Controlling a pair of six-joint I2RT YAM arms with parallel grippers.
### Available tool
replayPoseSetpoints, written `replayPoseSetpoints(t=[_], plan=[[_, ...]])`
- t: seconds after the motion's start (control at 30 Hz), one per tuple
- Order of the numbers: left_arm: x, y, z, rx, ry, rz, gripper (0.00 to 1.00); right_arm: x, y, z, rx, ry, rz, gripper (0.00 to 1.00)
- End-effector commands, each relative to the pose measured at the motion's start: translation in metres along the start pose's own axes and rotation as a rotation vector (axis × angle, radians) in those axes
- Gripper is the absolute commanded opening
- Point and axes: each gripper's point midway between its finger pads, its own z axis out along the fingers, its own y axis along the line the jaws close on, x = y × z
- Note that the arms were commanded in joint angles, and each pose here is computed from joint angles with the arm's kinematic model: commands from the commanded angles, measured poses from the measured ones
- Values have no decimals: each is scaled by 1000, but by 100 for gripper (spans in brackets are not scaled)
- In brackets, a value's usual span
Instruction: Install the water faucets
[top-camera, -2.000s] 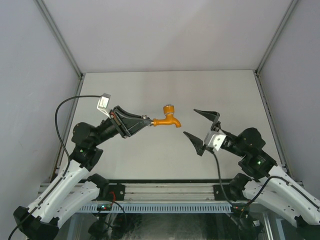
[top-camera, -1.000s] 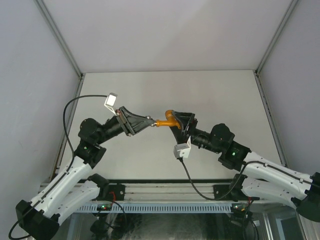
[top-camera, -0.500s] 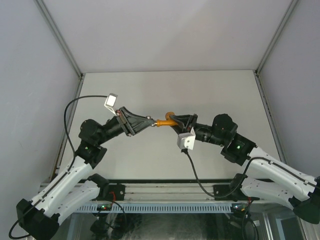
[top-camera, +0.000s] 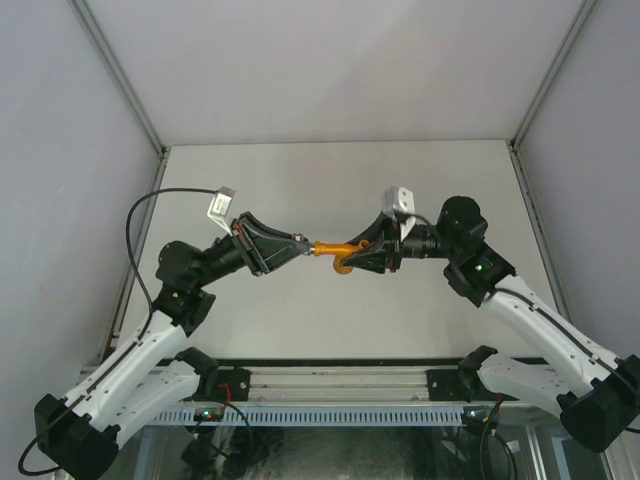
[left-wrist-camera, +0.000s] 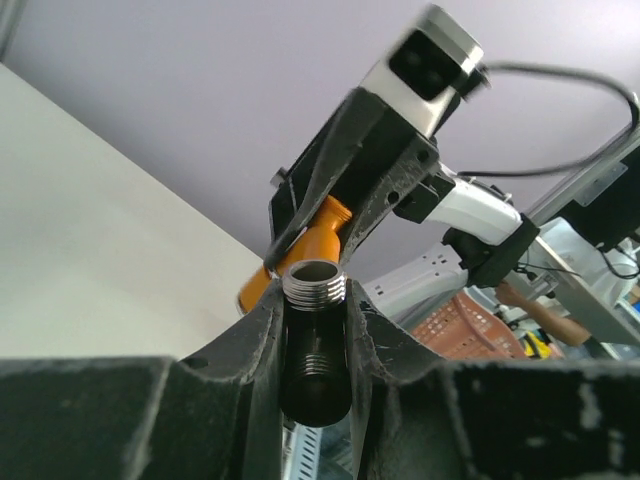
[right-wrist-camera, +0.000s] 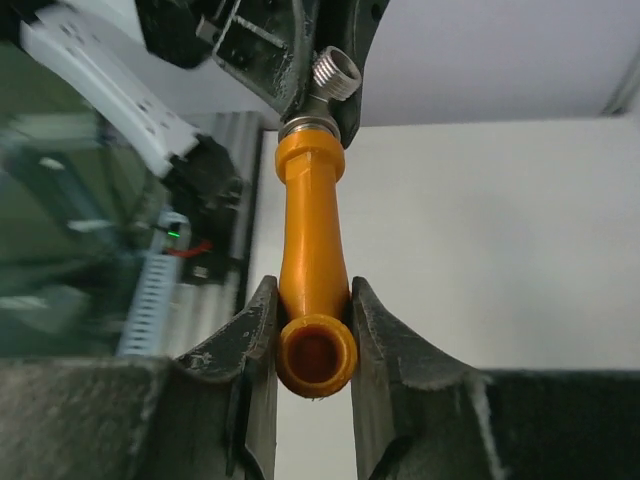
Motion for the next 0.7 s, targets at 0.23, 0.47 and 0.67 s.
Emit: replayPoseSetpoints(t=[0.23,0.47,0.67], plan=[[0,5,0,23,-1,141,0,-44,31,9,-301,33,1085,0],[-3,0,-2,22,-24,144,0,-36,8,10,-170,-46,1095,19],[-9,-7,-5,22,-48,127,0,-27,-16,3,10,-91,1046,54]])
